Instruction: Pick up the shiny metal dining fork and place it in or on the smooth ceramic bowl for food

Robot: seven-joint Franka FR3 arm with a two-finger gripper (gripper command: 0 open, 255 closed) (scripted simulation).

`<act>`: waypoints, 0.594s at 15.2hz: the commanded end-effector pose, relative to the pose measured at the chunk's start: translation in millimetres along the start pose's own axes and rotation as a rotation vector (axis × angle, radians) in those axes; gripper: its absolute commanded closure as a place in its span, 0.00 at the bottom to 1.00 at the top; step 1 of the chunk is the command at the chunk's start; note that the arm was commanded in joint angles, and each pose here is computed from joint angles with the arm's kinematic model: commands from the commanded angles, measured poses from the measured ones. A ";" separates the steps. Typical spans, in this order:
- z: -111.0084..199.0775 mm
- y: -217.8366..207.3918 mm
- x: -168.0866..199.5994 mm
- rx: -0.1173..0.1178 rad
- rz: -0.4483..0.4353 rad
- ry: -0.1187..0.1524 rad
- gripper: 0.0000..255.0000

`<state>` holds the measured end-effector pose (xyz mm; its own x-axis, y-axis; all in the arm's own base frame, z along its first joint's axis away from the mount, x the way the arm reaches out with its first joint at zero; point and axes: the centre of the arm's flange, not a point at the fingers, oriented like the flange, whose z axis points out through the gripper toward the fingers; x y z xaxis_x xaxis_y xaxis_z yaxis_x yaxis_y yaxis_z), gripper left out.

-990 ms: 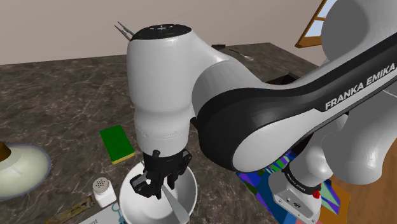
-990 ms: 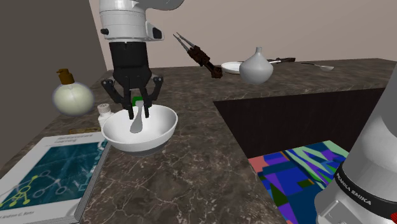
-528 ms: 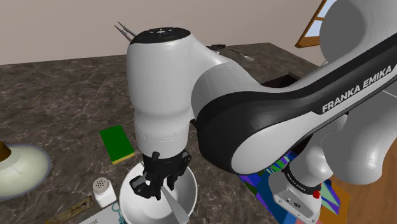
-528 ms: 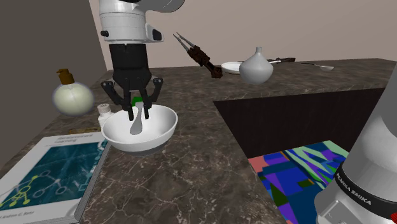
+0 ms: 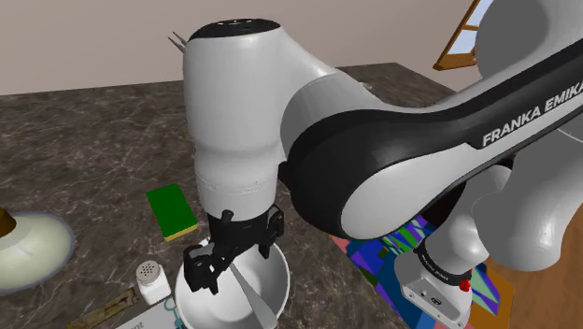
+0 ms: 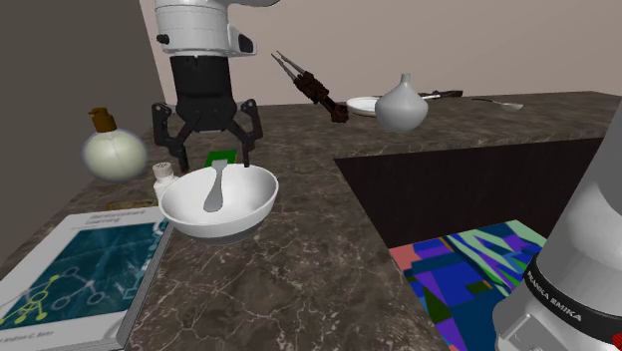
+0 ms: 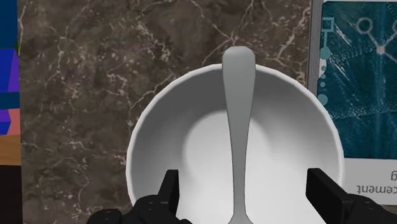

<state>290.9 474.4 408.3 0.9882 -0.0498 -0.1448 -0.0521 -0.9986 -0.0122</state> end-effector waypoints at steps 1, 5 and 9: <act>-24.1 -1.3 -3.5 -0.001 0.000 0.000 0.00; -34.5 -1.3 -3.5 -0.001 0.000 0.000 0.00; -34.5 -1.3 -3.5 -0.001 0.000 0.000 0.00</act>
<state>292.5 475.1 443.0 0.9882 -0.0496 -0.1452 -0.0518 -0.9986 -0.0117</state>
